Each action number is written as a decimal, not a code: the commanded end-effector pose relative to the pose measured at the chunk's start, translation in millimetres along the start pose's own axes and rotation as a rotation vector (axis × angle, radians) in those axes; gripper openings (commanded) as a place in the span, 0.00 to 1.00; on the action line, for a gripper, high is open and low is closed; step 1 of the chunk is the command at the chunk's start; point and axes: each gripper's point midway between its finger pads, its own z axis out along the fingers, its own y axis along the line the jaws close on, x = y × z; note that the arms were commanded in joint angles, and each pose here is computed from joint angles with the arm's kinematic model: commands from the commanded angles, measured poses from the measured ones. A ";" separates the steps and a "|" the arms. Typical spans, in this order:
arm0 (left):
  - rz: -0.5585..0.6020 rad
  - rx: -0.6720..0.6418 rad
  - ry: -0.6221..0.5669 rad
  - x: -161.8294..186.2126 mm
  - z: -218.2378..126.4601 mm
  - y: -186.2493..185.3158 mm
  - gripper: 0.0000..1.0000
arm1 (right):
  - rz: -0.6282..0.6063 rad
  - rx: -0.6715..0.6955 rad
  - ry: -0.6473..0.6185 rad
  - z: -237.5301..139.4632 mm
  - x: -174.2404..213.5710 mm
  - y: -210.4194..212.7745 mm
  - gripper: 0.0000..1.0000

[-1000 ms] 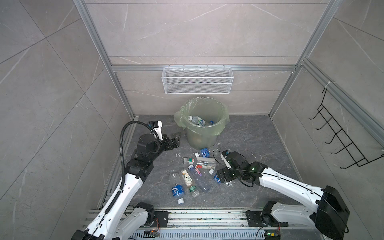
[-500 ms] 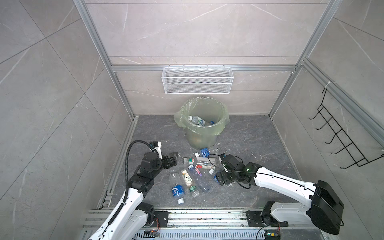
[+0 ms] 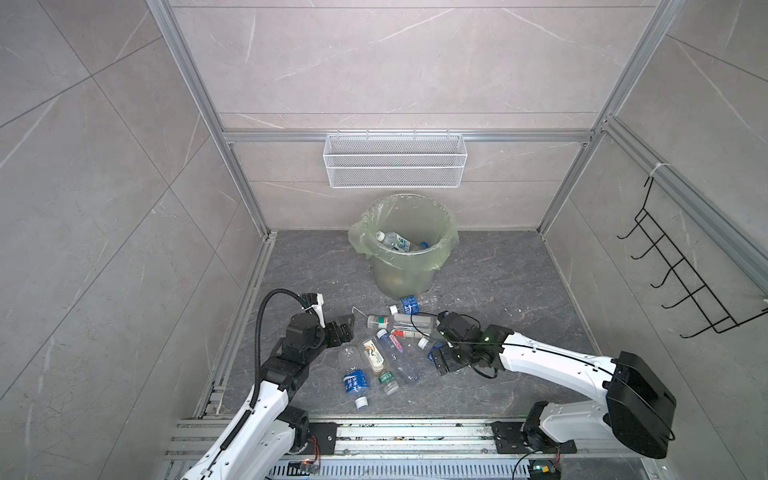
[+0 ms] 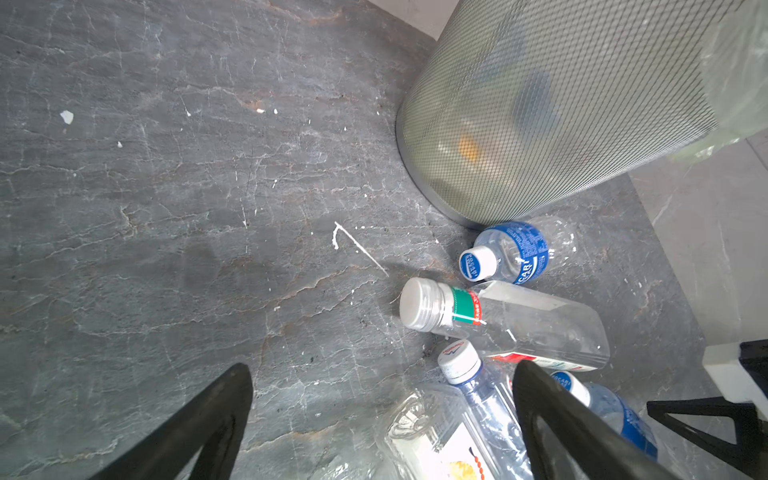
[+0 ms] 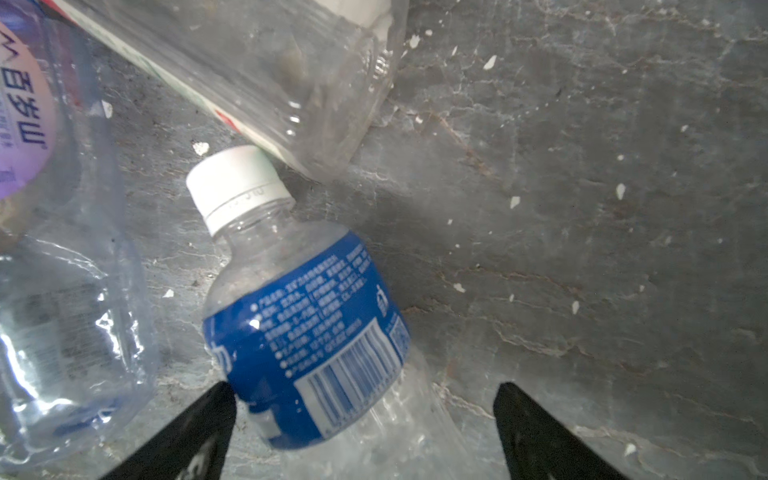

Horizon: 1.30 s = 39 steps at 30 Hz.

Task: Throw the plastic bottles in the bin
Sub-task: 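Lower the left gripper to the pile while the right descends onto a blue-label bottle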

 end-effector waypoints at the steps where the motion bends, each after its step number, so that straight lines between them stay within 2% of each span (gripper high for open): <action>1: 0.048 0.019 -0.005 4.0 3.5 -0.4 1.00 | -0.002 -0.004 0.008 -0.4 -3.3 5.5 0.94; 11: 0.070 0.056 0.009 13.4 5.8 -2.0 1.00 | -0.038 -0.014 0.061 11.0 1.6 16.7 0.83; 26: 0.089 0.132 -0.035 13.8 -3.5 -12.2 1.00 | -0.112 -0.004 0.111 24.9 8.7 31.7 0.78; 39: 0.093 0.148 -0.031 15.4 -3.5 -14.6 1.00 | -0.157 0.034 0.042 10.1 12.0 32.6 0.58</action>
